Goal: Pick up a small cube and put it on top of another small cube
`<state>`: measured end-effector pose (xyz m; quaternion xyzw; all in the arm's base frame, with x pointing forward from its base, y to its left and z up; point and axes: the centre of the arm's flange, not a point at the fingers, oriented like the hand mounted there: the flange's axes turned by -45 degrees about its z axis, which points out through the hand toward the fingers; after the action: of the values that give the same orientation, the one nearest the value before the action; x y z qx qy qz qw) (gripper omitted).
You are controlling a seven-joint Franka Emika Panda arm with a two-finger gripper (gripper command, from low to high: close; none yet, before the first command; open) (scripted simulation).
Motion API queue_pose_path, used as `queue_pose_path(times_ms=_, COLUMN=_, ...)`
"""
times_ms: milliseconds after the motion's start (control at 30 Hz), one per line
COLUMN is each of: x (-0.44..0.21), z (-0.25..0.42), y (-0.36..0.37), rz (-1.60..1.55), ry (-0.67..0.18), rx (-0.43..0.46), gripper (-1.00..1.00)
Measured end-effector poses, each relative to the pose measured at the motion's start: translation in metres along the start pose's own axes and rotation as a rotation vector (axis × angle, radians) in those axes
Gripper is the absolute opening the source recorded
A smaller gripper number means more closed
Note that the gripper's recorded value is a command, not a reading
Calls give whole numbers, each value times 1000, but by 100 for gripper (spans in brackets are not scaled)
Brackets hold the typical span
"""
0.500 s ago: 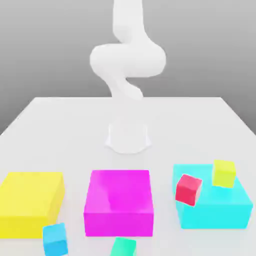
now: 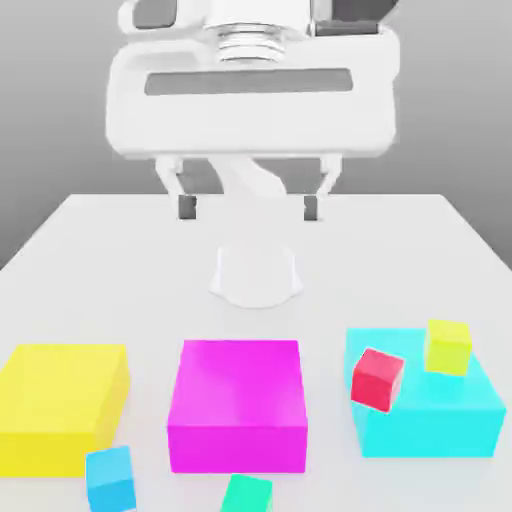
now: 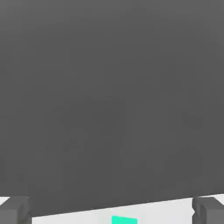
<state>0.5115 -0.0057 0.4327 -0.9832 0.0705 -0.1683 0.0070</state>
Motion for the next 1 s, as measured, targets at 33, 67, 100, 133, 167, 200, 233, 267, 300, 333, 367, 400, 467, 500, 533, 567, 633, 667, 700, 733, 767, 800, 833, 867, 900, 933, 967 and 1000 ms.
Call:
queue_pose_path(times_ms=33, x=-3, z=18, y=1, rz=7, ry=-26, rx=-3, gripper=0)
queue_pose_path(times_ms=67, x=-6, z=37, y=1, rz=15, ry=-52, rx=-7, gripper=0)
queue_pose_path(times_ms=100, x=-10, z=55, y=2, rz=22, ry=-77, rx=-11, gripper=0)
queue_pose_path(times_ms=133, x=-14, z=73, y=3, rz=30, ry=-103, rx=-15, gripper=0)
queue_pose_path(times_ms=167, x=-19, z=91, y=4, rz=37, ry=-129, rx=-19, gripper=0)
queue_pose_path(times_ms=200, x=-25, z=109, y=5, rz=44, ry=-155, rx=-23, gripper=0)
queue_pose_path(times_ms=233, x=-32, z=126, y=6, rz=51, ry=-181, rx=-27, gripper=0)
queue_pose_path(times_ms=267, x=-39, z=143, y=7, rz=58, ry=-207, rx=-31, gripper=0)
queue_pose_path(times_ms=300, x=-47, z=160, y=8, rz=64, ry=-232, rx=-35, gripper=0)
queue_pose_path(times_ms=333, x=-55, z=177, y=9, rz=71, ry=-258, rx=-40, gripper=0)
queue_pose_path(times_ms=367, x=-64, z=193, y=11, rz=79, ry=-284, rx=-44, gripper=0)
queue_pose_path(times_ms=400, x=-74, z=209, y=12, rz=86, ry=-309, rx=-49, gripper=0)
queue_pose_path(times_ms=467, x=-85, z=237, y=13, rz=91, ry=-328, rx=-53, gripper=0)
queue_pose_path(times_ms=500, x=-90, z=250, y=14, rz=92, ry=-331, rx=-53, gripper=0)
queue_pose_path(times_ms=533, x=-95, z=263, y=15, rz=92, ry=-333, rx=-54, gripper=0)
queue_pose_path(times_ms=567, x=-100, z=276, y=15, rz=93, ry=-333, rx=-54, gripper=0)
queue_pose_path(times_ms=633, x=-103, z=283, y=16, rz=93, ry=-334, rx=-54, gripper=-100)
queue_pose_path(times_ms=667, x=-103, z=283, y=15, rz=93, ry=-334, rx=-54, gripper=-100)
queue_pose_path(times_ms=700, x=-103, z=283, y=15, rz=93, ry=-334, rx=-54, gripper=-100)
queue_pose_path(times_ms=733, x=-103, z=283, y=15, rz=93, ry=-333, rx=-54, gripper=-100)
queue_pose_path(times_ms=767, x=-103, z=283, y=15, rz=93, ry=-333, rx=-54, gripper=-100)
queue_pose_path(times_ms=800, x=-105, z=287, y=16, rz=93, ry=-334, rx=-54, gripper=-100)
queue_pose_path(times_ms=833, x=-103, z=282, y=15, rz=93, ry=-334, rx=-54, gripper=-100)
queue_pose_path(times_ms=867, x=-99, z=274, y=15, rz=93, ry=-334, rx=-54, gripper=-100)
queue_pose_path(times_ms=900, x=-95, z=263, y=15, rz=93, ry=-334, rx=-54, gripper=-100)
queue_pose_path(times_ms=933, x=-91, z=251, y=14, rz=93, ry=-333, rx=-54, gripper=-100)
queue_pose_path(times_ms=967, x=-87, z=239, y=14, rz=93, ry=-334, rx=-54, gripper=-100)
queue_pose_path(times_ms=1000, x=-85, z=230, y=16, rz=86, ry=-334, rx=-54, gripper=-100)
